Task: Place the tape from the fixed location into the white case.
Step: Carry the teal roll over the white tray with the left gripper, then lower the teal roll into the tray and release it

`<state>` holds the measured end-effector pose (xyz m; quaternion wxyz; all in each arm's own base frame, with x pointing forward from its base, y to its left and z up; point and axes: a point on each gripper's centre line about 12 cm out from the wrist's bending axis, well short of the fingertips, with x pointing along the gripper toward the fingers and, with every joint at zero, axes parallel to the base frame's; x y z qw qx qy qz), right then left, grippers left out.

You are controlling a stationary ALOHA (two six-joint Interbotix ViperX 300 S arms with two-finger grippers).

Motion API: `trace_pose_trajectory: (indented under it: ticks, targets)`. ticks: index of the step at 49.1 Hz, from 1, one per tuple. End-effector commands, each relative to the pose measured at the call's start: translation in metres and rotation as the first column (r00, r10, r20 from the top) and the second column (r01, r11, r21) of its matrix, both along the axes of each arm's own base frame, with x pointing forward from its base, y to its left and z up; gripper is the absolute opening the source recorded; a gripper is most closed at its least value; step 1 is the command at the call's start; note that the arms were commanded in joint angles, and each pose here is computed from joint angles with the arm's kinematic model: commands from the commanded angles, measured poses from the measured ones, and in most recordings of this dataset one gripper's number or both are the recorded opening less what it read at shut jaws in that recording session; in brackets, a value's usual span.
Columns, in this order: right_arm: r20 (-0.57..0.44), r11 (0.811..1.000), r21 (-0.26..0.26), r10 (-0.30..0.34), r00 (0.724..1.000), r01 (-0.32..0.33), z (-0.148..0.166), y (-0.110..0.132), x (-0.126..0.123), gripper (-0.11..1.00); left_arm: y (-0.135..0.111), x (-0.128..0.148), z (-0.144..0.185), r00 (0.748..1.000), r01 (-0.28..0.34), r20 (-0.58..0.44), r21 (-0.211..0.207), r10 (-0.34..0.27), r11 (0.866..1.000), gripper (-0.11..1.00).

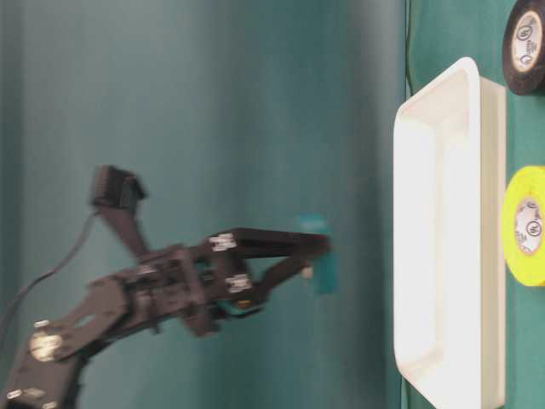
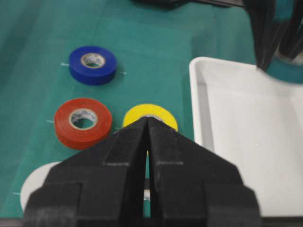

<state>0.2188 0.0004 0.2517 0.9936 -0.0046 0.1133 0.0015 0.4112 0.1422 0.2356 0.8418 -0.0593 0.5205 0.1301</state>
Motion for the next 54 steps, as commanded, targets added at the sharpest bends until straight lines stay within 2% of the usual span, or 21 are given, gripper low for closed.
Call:
trace_pose_trajectory:
  ticks: [1,10,25,36,45,54]
  targets:
    - [0.025,1.0,-0.003,-0.001,1.0,0.001,0.01,0.0,0.004,0.0,0.006,0.004,0.0,0.999,-0.01,0.044,0.013,0.01,1.0,0.22]
    - [0.021,1.0,-0.001,0.0,1.0,0.0,0.009,0.0,0.005,0.0,0.009,0.009,-0.022,0.996,-0.011,0.083,0.026,0.009,1.0,0.22]
    - [0.012,1.0,-0.003,-0.001,1.0,0.001,0.006,0.0,0.006,0.0,0.025,0.0,-0.06,0.997,-0.051,0.052,0.015,0.05,0.999,0.22]
    - [0.002,1.0,-0.001,0.0,1.0,0.0,0.004,0.0,0.007,0.0,0.029,0.003,-0.079,0.996,-0.059,0.065,0.017,0.058,0.998,0.22]
    - [-0.002,1.0,-0.003,0.001,1.0,-0.001,0.002,0.0,0.007,0.0,0.03,0.006,-0.101,0.998,-0.06,0.027,0.001,0.06,0.998,0.22]
    - [0.002,1.0,-0.003,-0.001,1.0,0.001,0.004,0.0,0.007,0.0,0.029,0.006,-0.103,0.998,-0.055,0.021,0.0,0.055,0.998,0.22]
